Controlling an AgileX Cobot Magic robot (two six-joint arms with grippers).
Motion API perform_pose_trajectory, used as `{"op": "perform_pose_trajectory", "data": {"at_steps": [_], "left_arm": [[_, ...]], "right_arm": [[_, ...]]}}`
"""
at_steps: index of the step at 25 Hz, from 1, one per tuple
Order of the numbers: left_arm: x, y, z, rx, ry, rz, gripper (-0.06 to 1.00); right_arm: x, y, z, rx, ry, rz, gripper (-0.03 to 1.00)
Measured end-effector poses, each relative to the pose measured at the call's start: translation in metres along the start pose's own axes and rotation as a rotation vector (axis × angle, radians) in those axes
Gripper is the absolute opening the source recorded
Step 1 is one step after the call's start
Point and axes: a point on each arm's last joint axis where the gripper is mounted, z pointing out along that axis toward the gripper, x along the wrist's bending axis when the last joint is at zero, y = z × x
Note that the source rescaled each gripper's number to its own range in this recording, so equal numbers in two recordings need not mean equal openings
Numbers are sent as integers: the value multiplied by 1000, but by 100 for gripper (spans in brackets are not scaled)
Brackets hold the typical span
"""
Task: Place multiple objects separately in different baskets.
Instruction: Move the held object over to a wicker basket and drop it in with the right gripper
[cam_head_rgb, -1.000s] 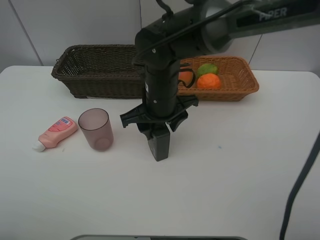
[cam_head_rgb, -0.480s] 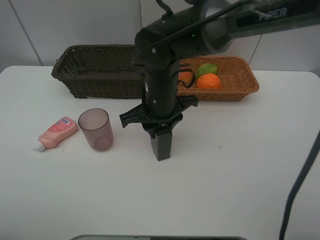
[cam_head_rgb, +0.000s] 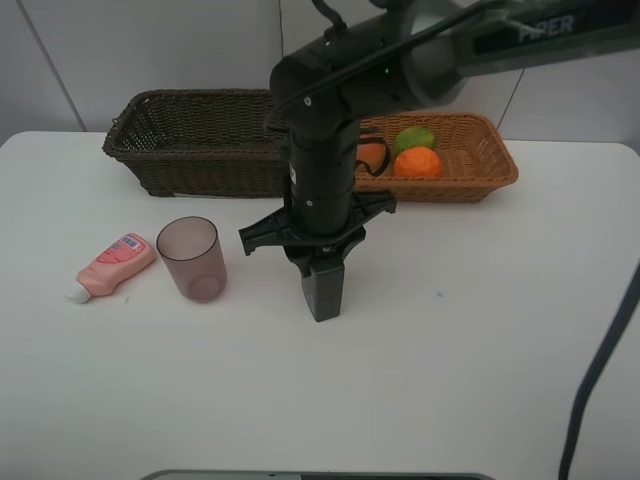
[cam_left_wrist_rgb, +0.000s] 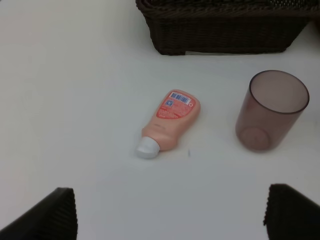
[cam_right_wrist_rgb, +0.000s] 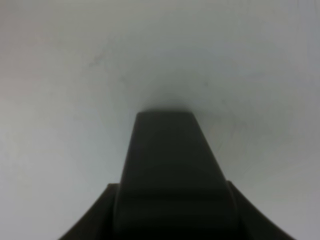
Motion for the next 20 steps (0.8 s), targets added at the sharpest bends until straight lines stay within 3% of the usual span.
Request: {"op": "perform_pose_trajectory", "data": {"at_steps": [3,7,13,20], "left_arm": [[0,0,0,0,0,0,97],[0,0,0,0,0,0,97],[0,0,0,0,0,0,97],[0,0,0,0,0,0,97]], "right_arm": [[0,2,-7,1,-1,-28,1],[-1,15,-45,-16,-5,-99,1],[0,44,-101,-191,64,-112,1],[-21,73,-133,-336,75,-46,1]]}}
